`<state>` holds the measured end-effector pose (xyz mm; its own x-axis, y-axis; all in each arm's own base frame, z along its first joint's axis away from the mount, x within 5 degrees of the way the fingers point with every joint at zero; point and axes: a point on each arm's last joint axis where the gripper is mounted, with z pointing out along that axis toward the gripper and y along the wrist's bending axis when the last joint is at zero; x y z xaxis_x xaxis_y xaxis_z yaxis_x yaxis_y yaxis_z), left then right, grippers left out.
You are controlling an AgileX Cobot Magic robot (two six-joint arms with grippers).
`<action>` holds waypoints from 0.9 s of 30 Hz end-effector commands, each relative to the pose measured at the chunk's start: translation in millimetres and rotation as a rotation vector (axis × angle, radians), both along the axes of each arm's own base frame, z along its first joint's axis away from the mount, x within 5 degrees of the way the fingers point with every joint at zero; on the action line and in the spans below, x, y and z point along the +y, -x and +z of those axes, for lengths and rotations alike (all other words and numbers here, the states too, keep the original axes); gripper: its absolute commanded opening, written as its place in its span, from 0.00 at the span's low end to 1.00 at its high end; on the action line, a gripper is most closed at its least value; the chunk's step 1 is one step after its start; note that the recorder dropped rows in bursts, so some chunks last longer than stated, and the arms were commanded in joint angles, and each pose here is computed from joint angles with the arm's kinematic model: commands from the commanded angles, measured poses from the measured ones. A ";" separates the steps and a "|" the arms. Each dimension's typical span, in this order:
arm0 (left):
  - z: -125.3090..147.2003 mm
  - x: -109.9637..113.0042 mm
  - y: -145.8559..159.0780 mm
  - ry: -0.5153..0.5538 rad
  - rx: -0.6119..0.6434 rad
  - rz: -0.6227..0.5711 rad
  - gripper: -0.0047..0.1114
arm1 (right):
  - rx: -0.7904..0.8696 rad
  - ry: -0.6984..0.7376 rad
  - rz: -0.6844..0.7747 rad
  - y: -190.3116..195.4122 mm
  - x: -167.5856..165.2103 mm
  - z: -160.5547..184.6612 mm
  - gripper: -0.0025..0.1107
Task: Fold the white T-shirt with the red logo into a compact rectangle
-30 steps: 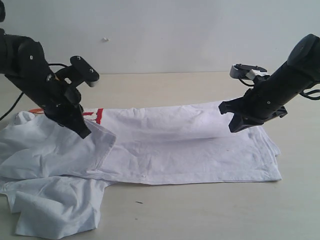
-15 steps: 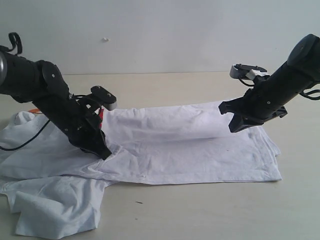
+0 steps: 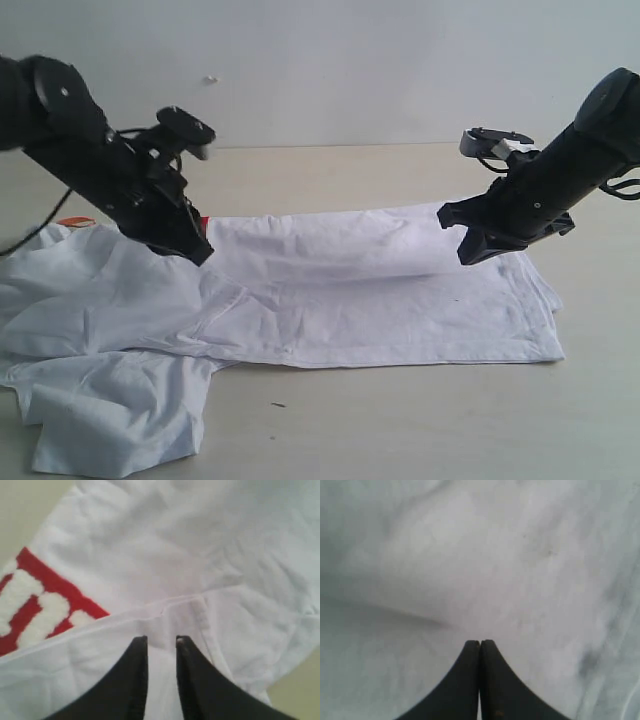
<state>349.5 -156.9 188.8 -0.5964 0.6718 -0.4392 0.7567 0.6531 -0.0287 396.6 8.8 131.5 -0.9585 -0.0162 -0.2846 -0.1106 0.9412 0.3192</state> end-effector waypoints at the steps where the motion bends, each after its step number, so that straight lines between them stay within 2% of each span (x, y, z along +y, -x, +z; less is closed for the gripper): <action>1: 18.0 15.7 34.7 -0.098 0.119 0.002 0.27 | -0.008 0.001 0.010 -0.8 0.6 2.3 0.02; 4: 13.9 22.1 64.3 -0.187 0.180 -0.001 0.27 | -0.008 0.001 0.010 -0.8 0.6 2.3 0.02; 10: 3.7 6.1 129.7 -0.263 0.156 -0.106 0.28 | -0.005 -0.022 -0.005 -1.1 2.1 3.0 0.02; 13: -7.5 -1.2 153.6 -0.305 0.105 -0.141 0.36 | -0.003 -0.032 -0.010 -1.0 2.8 3.2 0.02; 17: -25.8 -17.1 184.2 -0.337 0.054 -0.263 0.46 | -0.001 -0.033 -0.009 -0.8 2.9 3.2 0.02; 19: -33.0 -22.2 192.1 -0.395 0.002 -0.318 0.46 | -0.003 -0.032 -0.006 -0.9 2.9 3.2 0.02; 23: -46.0 -19.7 184.7 -0.540 -0.108 -0.261 0.46 | -0.002 -0.032 -0.001 -0.7 3.0 3.2 0.02; 27: -61.8 -21.1 182.3 -0.587 -0.088 -0.263 0.51 | 0.002 -0.034 0.001 -0.3 3.2 3.2 0.02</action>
<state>167.0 -176.2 135.8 -0.3569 0.9341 -0.0066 0.8789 0.3382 0.3363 396.0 11.1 132.2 -0.9615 0.0024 -0.2747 -0.0975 0.9319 0.3494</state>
